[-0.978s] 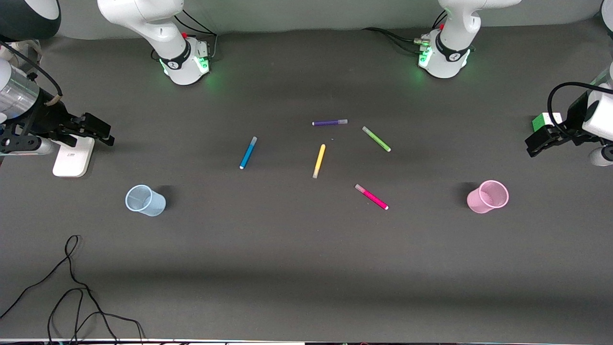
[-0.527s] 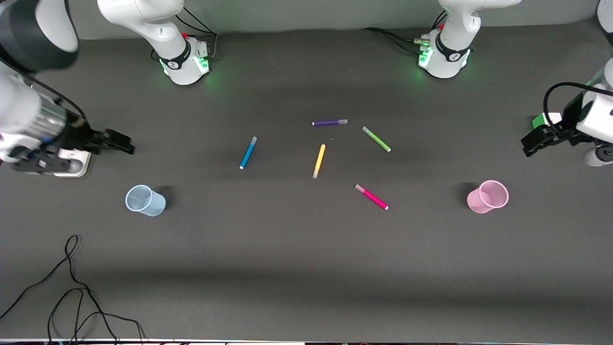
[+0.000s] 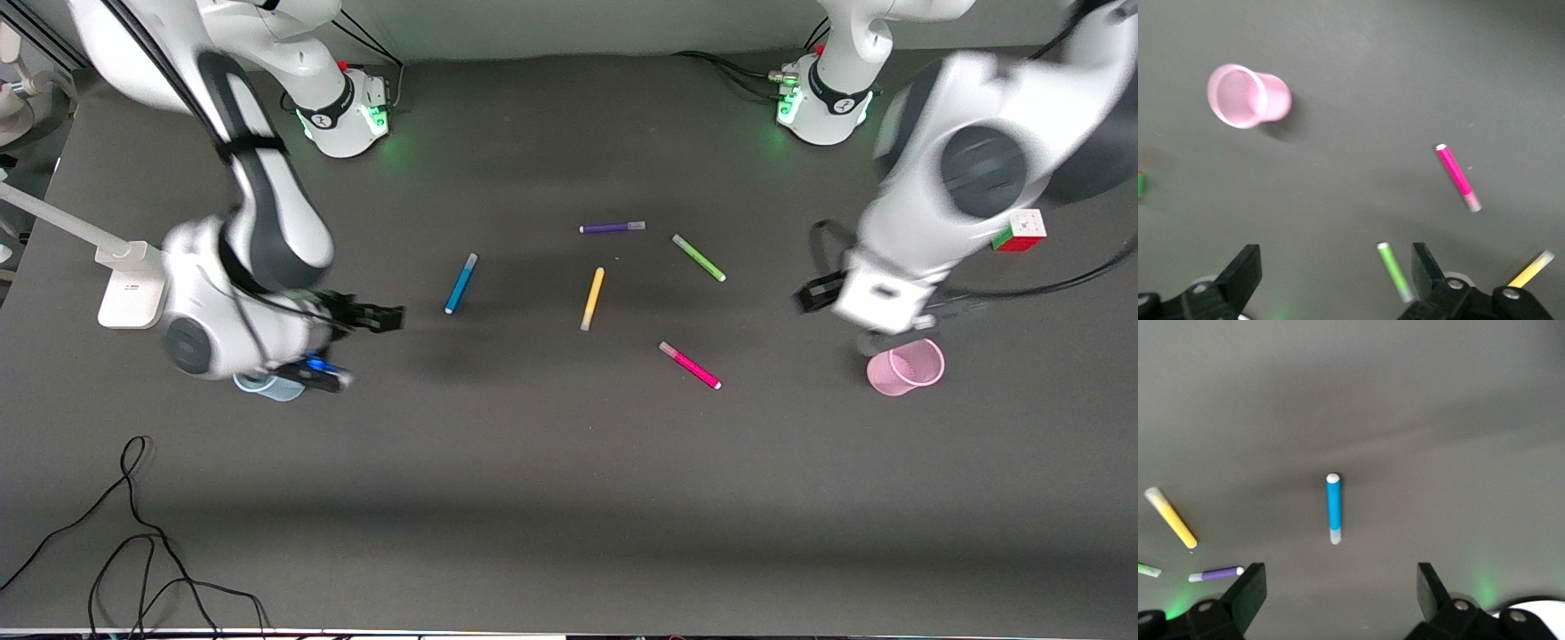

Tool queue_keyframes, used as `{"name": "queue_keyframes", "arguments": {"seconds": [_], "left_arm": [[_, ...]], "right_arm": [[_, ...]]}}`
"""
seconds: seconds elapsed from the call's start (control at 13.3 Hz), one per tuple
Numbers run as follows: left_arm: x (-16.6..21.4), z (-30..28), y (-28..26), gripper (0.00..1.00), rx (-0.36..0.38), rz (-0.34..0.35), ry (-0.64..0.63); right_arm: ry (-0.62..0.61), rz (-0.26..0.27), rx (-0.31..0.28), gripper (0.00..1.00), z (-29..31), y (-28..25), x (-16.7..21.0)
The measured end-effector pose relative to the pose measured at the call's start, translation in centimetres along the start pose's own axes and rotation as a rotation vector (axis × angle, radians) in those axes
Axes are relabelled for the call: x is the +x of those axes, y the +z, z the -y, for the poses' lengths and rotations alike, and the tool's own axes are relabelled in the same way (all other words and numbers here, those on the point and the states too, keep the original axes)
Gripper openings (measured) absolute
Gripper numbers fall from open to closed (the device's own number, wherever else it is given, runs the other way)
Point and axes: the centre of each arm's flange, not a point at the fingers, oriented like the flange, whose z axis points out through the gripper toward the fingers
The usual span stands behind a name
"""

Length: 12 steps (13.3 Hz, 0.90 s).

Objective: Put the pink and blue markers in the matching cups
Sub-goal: 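Reach the right gripper to the blue marker while the left gripper reaches the pink marker, then close the right gripper on the blue marker while the left gripper grasps pink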

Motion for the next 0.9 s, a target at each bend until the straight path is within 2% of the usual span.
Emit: {"name": "queue_keyframes", "arguments": {"seconds": [0.15,0.38,0.53,0.75,0.9], "left_arm": [[-0.3,-4.3,4.6,1.00,0.001,0.015,-0.112],[1.5,-8.2,12.1,1.00,-0.082,0.094,-0.278],[2.5,-9.7,16.9,1.00,-0.111,0.129,-0.351],[2.4,-12.0,22.3,0.98,-0.133,0.136,-0.435],[1.4,-13.1,24.5,0.97,-0.146,0.130,-0.472]], "right_arm": [[0.061,0.074,0.031,1.00,-0.5,4.9,2.9],[0.123,0.162,0.059,0.98,-1.2,10.2,4.4],[0.142,0.177,0.060,0.99,-1.5,11.9,4.4],[0.154,0.148,0.057,0.96,-1.3,14.6,4.1],[0.153,0.140,0.056,0.88,-0.7,15.9,3.6]]}}
